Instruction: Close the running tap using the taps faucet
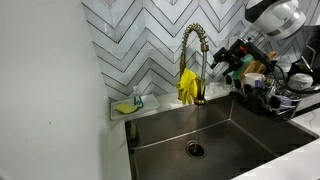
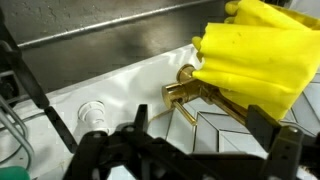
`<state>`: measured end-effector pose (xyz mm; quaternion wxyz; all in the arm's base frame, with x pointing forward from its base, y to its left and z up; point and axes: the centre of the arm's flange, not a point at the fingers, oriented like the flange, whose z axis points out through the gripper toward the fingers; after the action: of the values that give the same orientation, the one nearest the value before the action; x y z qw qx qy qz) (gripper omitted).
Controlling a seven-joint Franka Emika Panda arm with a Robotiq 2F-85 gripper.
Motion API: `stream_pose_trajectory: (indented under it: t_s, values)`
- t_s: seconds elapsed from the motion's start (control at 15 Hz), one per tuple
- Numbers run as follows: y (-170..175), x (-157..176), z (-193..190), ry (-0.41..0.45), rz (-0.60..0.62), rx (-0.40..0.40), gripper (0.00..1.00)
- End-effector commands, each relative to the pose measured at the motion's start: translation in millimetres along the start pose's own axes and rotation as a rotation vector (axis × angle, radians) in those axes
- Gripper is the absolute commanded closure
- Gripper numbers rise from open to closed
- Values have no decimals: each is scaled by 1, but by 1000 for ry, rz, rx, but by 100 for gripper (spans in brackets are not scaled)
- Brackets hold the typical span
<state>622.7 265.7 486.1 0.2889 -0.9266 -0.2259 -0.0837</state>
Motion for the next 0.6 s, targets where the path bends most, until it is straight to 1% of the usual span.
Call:
stream_pose_trajectory:
  t_s: [0.0,0.2,0.53]
  values:
    - [0,28,26,-15,-2,21,0]
    - [-3,40,41,-18,-6,60,0]
    - [-8,56,57,-23,-17,133,0]
